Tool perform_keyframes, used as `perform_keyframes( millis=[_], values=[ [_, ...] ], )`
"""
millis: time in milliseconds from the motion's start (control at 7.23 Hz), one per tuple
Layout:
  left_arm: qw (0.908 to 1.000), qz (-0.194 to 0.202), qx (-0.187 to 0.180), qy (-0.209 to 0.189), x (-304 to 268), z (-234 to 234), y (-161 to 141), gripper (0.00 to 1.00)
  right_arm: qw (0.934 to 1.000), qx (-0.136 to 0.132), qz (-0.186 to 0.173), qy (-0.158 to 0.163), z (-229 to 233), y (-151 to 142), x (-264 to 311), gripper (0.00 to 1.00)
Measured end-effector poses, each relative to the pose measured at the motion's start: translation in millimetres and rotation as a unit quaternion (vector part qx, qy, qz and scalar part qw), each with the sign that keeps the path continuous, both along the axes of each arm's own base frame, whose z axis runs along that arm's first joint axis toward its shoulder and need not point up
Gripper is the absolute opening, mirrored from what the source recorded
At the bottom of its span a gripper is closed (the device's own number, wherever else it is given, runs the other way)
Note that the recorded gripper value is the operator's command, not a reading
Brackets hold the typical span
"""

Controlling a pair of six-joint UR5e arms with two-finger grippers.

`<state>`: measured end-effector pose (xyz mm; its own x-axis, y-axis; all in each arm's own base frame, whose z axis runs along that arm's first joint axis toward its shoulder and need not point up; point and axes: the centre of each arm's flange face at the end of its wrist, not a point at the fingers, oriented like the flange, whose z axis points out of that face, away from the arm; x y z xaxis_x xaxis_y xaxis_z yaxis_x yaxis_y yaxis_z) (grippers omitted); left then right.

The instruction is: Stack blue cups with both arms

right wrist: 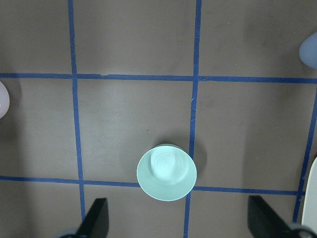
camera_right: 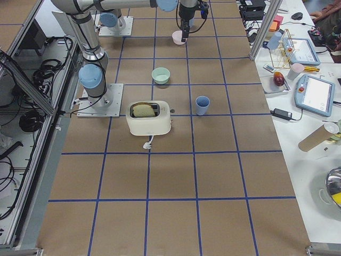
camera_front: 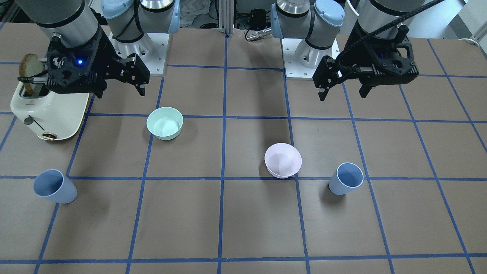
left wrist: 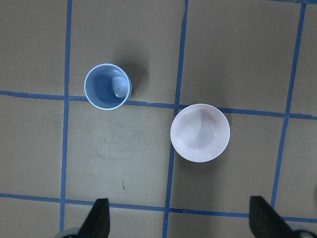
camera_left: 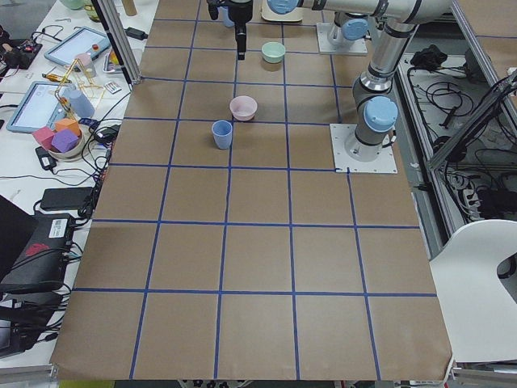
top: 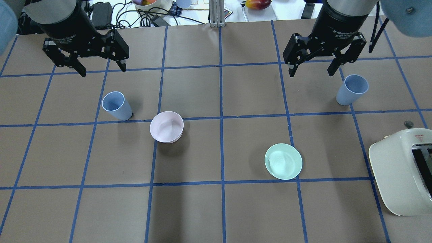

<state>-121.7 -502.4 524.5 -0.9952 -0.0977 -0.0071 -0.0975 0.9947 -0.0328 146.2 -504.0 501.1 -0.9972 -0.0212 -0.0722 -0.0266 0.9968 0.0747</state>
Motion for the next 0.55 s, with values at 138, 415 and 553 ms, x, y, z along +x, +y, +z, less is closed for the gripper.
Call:
perform_keyframes(
  millis=[138, 415, 553],
  values=[
    [1.0000, 0.000, 0.000, 0.000, 0, 0, 0, 1.00, 0.9999, 0.002, -0.012, 0.008, -3, 0, -1, 1.00],
    [1.0000, 0.000, 0.000, 0.000, 1, 0, 0, 1.00, 0.9984, 0.010, -0.037, 0.042, -13, 2, -7, 1.00],
    [1.0000, 0.001, -0.001, 0.000, 1, 0, 0, 1.00, 0.9979, 0.011, -0.042, 0.048, -15, 3, -8, 1.00]
  ],
)
